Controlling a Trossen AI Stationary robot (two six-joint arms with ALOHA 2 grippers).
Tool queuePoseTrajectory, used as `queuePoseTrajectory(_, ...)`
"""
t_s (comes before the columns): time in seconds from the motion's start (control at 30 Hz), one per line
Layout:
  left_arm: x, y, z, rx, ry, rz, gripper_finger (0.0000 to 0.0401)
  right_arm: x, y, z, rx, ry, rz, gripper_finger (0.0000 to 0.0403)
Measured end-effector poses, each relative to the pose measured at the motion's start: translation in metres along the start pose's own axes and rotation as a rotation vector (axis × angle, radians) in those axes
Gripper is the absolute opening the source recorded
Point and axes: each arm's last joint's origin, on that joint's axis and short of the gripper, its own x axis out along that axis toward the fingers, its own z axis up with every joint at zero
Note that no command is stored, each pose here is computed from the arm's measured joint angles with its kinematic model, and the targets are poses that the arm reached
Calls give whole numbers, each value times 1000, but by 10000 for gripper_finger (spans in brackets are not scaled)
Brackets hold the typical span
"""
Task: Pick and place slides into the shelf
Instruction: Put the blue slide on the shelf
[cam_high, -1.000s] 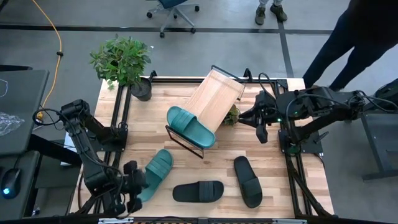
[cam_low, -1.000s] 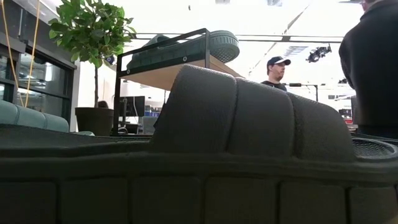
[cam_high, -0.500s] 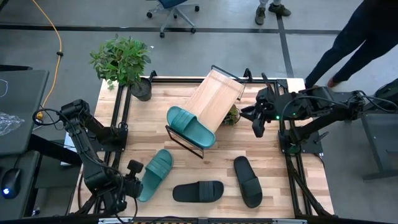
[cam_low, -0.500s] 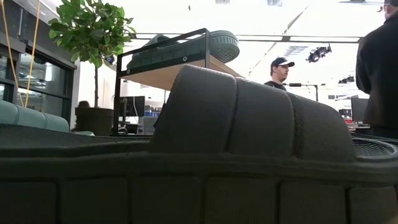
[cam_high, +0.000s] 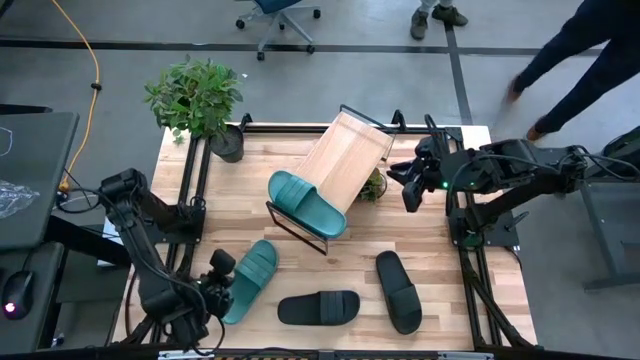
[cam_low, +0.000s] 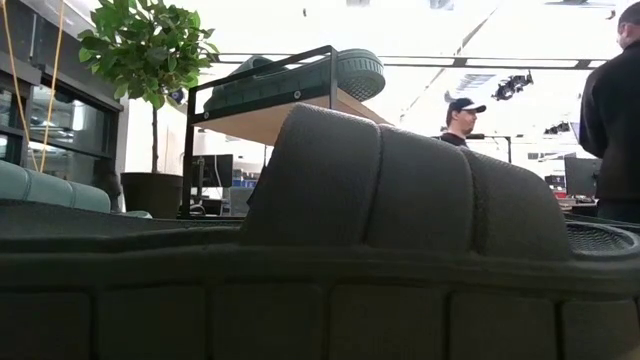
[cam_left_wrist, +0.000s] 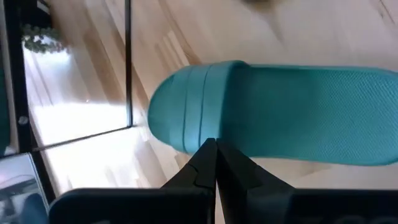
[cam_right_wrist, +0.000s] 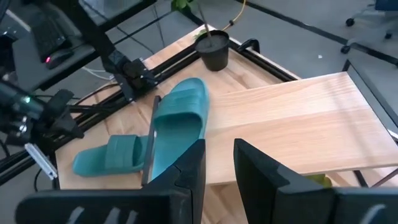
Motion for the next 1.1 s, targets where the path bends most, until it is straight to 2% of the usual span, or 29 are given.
queuePoseTrajectory(0.2,18,-16,5,95,65,26,0,0,-1,0,11,-12,-20,74)
queuePoseTrajectory(0.43,26,-26,11,70,61,-1,9,0,-1,1,12,-29,-40,74)
queuePoseTrajectory(0.57,26,-25,11,85,37,45,36,0,-1,1,12,-29,-40,74)
queuePoseTrajectory(0.9,39,-28,10,167,-2,108,132,0,-1,1,12,-29,-40,74)
queuePoseTrajectory(1.0,45,-27,7,181,-5,152,149,0,-1,1,12,-29,-41,74)
queuePoseTrajectory(1.1,52,-27,6,170,-7,144,158,0,-2,1,8,-37,-50,74)
